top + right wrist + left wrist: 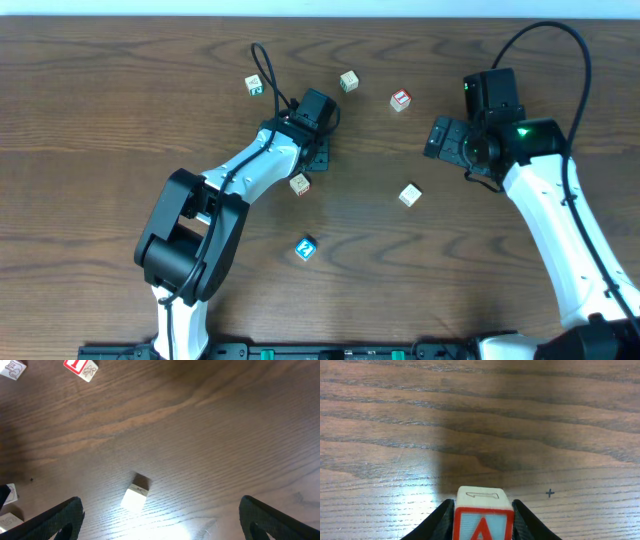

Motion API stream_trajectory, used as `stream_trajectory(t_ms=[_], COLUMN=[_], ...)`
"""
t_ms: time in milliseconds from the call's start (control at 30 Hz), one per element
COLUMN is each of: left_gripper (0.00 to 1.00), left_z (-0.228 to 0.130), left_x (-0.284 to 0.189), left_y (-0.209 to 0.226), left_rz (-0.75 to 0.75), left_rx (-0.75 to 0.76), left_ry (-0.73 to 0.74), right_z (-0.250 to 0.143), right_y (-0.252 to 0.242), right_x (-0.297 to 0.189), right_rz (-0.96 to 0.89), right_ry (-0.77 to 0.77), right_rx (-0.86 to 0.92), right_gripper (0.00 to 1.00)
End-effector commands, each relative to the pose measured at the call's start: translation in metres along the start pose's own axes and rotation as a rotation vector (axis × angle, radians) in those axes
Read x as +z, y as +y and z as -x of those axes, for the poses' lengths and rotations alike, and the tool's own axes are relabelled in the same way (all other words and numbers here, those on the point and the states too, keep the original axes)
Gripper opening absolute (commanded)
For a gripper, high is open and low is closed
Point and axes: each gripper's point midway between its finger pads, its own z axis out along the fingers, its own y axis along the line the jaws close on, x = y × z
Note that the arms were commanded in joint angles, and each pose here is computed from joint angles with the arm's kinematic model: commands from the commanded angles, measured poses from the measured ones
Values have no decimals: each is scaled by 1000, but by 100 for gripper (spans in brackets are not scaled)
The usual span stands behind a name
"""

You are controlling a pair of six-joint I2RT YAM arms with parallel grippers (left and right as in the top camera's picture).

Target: Spell out Ai2

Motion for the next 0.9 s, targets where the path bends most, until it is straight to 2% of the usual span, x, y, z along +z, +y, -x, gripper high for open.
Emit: stream_trajectory(t_ms=[0,100,367,500,600,867], left_gripper=[40,41,59,74,95,96], left_z=[6,5,20,34,51,87], left_x=[-3,-1,-6,-25,-55,-176], left_y=[1,1,-5,-8,-2,21], left_rz=[14,15,-7,-12,30,143], left_rx=[-2,-2,3,25,27,102], left_ry=[-26,-24,-74,-112,-172,-385], right_z=[6,3,3,3,3,18], right_y=[-1,-2,-2,-2,-1,13], right_x=[-6,-6,-7,-7,-8,-16], right_rz=[4,-1,-1,-1,1,74], right_ry=[-18,-10,-9,-9,-8,-37], right_rx=[-7,-9,-9,38,128,395], right_gripper=[99,99,99,99,99,99])
